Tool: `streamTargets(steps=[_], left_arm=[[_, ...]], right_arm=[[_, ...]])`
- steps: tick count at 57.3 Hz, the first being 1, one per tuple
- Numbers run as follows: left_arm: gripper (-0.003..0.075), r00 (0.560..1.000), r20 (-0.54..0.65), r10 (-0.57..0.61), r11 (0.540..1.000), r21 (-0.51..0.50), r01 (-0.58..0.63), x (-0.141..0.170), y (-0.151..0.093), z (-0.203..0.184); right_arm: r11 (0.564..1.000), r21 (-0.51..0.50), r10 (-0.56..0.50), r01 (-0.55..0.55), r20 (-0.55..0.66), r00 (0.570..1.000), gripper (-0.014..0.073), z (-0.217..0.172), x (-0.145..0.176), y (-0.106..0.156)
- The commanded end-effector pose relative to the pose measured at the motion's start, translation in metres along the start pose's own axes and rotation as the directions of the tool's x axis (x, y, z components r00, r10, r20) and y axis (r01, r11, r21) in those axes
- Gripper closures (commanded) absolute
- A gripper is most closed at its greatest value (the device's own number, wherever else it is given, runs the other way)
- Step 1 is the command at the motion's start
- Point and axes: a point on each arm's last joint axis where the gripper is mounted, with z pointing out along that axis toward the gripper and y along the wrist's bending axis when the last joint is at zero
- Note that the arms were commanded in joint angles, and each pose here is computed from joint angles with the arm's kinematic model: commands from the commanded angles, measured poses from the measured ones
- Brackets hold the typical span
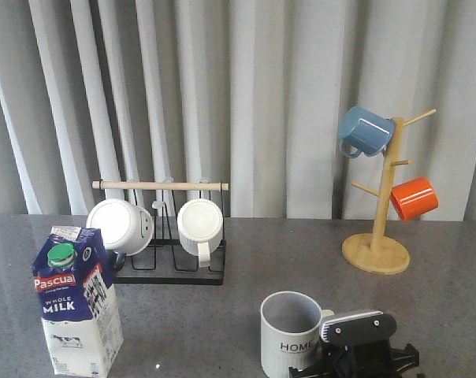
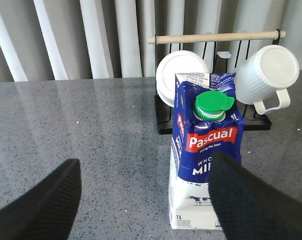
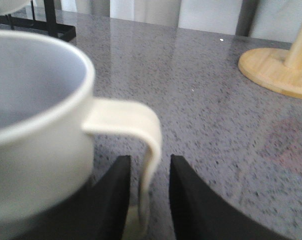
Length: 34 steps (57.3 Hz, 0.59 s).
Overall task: Place milk next to cup
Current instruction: 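Grasp the HOME mug handle with the right gripper and slide it toward the table center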
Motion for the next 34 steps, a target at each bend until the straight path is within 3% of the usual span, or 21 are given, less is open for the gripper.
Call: streamTargets(steps=[1, 24, 34], left_arm=[[0.0218, 0.994, 0.108, -0.012, 1.0, 0.002, 0.012, -0.019, 0.0, -0.004], [0.0218, 0.994, 0.108, -0.012, 1.0, 0.002, 0.012, -0.019, 0.0, -0.004], [0.0218, 0.994, 0.108, -0.012, 1.0, 0.002, 0.012, -0.019, 0.0, -0.004]], right_arm=[[1.0, 0.008, 0.024, -0.026, 0.148, 0.989, 0.0311, -0.011, -0.022, -0.004], [0.996, -0.089, 0.04, -0.027, 0.153, 0.987, 0.0295, -0.062, -0.049, -0.013], [0.989, -0.139, -0.033, 0.051, 0.127, 0.991, 0.0295, -0.092, -0.068, -0.017]])
